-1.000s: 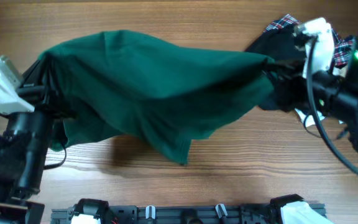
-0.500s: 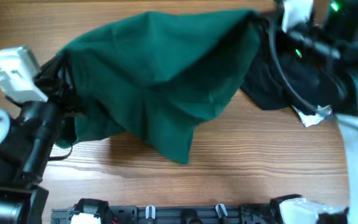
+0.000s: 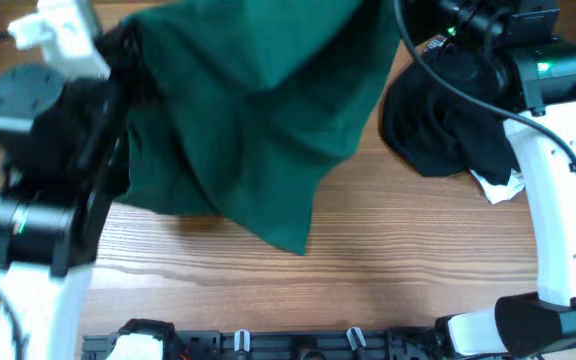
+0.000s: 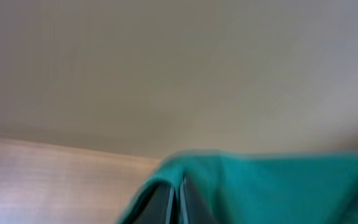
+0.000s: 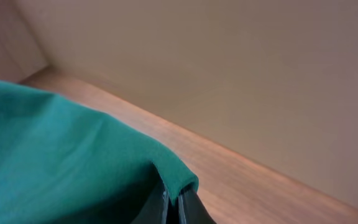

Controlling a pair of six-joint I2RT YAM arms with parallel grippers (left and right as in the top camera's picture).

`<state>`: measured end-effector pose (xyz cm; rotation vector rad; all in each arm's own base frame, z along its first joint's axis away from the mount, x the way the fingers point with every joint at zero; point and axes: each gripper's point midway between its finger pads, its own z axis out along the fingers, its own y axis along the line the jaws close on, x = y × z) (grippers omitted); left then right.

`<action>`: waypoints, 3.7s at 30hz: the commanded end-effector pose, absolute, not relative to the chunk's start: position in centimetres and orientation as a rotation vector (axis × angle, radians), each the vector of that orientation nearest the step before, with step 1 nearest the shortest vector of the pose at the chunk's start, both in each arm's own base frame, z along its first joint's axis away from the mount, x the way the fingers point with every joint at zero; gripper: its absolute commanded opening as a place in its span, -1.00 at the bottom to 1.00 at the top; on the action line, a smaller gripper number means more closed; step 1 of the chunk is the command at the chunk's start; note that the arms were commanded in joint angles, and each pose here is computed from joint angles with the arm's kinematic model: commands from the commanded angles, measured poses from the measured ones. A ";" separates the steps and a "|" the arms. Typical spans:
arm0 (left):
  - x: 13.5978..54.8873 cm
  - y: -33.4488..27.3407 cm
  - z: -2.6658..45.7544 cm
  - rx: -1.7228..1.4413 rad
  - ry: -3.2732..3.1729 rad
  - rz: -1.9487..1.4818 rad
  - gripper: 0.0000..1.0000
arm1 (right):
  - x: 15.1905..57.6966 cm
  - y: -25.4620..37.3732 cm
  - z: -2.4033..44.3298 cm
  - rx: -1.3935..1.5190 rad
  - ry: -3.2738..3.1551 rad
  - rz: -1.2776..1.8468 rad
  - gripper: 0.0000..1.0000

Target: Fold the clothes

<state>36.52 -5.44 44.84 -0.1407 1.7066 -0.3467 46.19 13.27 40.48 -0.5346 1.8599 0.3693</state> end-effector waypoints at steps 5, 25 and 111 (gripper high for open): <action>44.1 -3.2 49.7 -0.299 1.357 -0.292 -0.92 | 46.8 9.2 50.9 -0.471 1.484 0.224 -0.91; 33.0 -5.8 26.5 -0.238 2.473 -0.130 -0.92 | 34.2 10.0 33.2 -0.495 2.388 0.597 -0.91; 29.5 3.3 19.6 -0.975 2.342 -0.321 0.48 | 25.3 26.9 19.8 -0.805 2.346 0.995 -0.06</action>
